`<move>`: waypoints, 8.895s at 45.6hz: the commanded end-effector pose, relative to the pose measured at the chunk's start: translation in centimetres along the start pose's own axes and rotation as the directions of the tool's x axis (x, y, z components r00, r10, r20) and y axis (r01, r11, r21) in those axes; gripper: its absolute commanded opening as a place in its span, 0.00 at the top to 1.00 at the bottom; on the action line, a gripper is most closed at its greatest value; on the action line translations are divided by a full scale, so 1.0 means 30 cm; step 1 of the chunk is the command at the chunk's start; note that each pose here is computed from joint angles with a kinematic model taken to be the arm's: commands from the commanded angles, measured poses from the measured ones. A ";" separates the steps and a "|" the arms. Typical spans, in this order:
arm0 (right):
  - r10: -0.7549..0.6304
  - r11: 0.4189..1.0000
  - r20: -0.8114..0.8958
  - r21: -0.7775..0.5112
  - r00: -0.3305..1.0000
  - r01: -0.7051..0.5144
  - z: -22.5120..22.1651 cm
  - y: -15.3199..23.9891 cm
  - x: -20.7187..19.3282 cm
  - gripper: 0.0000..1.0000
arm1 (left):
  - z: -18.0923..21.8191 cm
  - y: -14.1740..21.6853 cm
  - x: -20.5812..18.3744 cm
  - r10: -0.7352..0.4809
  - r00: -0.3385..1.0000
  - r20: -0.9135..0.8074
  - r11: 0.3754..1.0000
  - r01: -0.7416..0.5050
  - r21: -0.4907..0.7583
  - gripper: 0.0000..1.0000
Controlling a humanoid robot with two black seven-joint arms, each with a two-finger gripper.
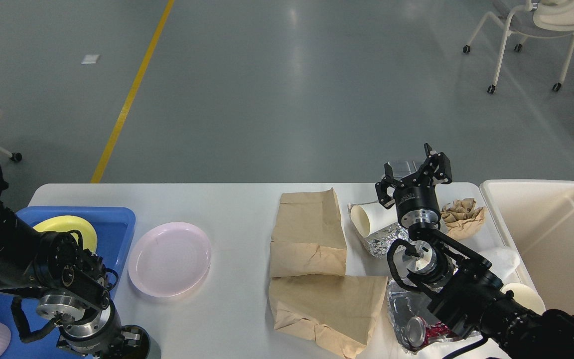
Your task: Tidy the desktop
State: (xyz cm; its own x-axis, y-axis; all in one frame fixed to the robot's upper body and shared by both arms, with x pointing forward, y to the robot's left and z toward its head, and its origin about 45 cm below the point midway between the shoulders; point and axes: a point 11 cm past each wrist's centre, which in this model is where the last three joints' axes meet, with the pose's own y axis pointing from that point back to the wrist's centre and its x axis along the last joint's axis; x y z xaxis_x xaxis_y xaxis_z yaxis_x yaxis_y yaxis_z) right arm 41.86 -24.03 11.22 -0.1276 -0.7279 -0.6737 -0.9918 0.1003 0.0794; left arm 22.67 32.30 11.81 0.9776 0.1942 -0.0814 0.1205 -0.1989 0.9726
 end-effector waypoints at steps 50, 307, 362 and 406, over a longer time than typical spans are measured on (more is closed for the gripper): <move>0.000 1.000 0.000 0.000 1.000 0.000 0.000 0.000 0.000 0.00 | -0.154 0.903 0.176 0.021 0.999 -0.025 0.955 -0.028 -0.296 1.00; -0.001 1.000 0.000 0.001 1.000 0.001 -0.001 -0.002 -0.002 0.00 | 0.131 -0.078 0.222 0.220 0.655 -0.722 0.932 -0.361 -0.044 0.72; -0.001 1.000 0.000 0.001 1.000 0.001 -0.001 -0.002 -0.002 0.00 | 0.112 -0.110 0.211 0.245 0.634 -0.734 0.930 -0.368 -0.007 0.95; -0.001 1.000 -0.001 0.000 1.000 0.001 0.000 0.000 0.000 0.00 | 0.056 0.021 0.237 0.258 0.751 -0.607 0.949 -0.314 0.015 1.00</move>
State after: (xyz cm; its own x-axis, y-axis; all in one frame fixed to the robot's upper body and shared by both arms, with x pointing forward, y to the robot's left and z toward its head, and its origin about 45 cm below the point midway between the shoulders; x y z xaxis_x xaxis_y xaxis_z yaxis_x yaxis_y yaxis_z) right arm 41.86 -24.04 11.22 -0.1280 -0.7277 -0.6738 -0.9917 0.1007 0.0797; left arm 29.66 31.96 9.98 0.5968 0.7168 0.3605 -0.1987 -0.3033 0.9320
